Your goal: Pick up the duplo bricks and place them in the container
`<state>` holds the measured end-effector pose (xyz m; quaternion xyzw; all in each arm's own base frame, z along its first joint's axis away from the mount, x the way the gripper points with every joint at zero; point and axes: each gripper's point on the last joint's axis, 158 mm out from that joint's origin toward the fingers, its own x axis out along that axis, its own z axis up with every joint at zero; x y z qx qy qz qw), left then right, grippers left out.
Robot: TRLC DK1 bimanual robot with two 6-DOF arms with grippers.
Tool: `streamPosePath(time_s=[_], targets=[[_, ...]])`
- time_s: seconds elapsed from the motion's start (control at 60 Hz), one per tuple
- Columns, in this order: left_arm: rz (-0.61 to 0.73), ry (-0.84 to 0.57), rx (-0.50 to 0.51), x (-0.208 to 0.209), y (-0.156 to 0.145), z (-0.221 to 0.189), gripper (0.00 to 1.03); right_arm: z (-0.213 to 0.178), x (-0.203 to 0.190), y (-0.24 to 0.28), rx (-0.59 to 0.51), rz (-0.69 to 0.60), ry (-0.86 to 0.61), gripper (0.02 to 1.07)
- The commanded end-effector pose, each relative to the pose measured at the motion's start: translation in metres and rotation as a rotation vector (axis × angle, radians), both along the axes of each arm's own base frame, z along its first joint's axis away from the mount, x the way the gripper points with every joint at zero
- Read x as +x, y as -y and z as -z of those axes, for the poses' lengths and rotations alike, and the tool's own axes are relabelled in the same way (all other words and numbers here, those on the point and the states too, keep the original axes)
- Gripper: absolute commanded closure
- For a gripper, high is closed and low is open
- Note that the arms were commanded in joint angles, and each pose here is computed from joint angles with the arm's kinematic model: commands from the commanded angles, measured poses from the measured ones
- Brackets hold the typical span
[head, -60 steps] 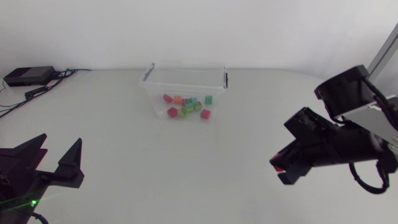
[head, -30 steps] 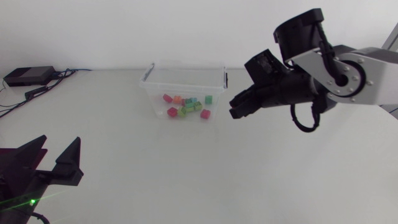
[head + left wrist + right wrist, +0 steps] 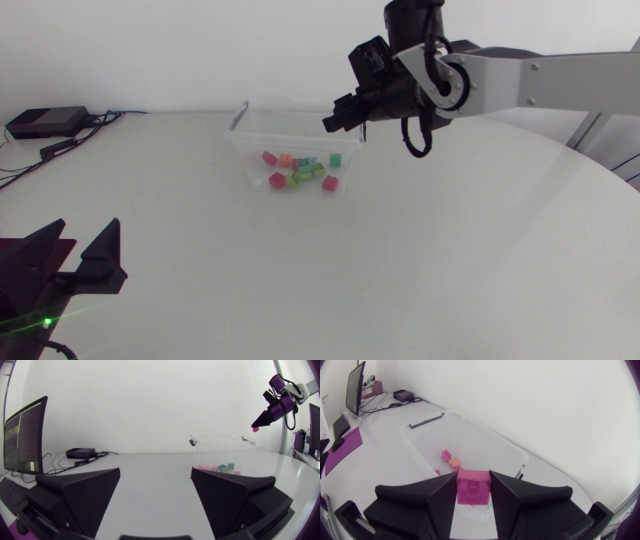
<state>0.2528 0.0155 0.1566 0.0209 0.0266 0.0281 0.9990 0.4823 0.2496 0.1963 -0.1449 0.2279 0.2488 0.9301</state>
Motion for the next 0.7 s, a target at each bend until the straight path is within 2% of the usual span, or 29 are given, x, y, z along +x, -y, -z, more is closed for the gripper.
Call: streamPosePath(time_s=[0.0, 0.4, 0.467, 0.517, 0.683], targets=[[-0.018, -0.016, -0.031, 0.000, -0.004, 0.008, 0.04, -0.002, 0.019, -0.012, 0.022, 0.012, 0.022, 0.97], [-0.022, -0.012, -0.029, 0.000, -0.005, 0.007, 0.04, 0.031, 0.081, -0.033, 0.034, 0.048, 0.082, 0.97], [-0.022, -0.012, -0.029, 0.000, -0.005, 0.007, 0.04, 0.037, 0.088, -0.035, 0.032, 0.057, 0.095, 0.95], [-0.022, -0.012, -0.029, 0.000, -0.005, 0.007, 0.04, 0.041, 0.092, -0.034, 0.029, 0.067, 0.103, 0.90], [-0.019, -0.013, -0.028, 0.000, -0.004, 0.007, 0.04, 0.037, 0.099, -0.031, 0.041, 0.082, 0.123, 0.89]])
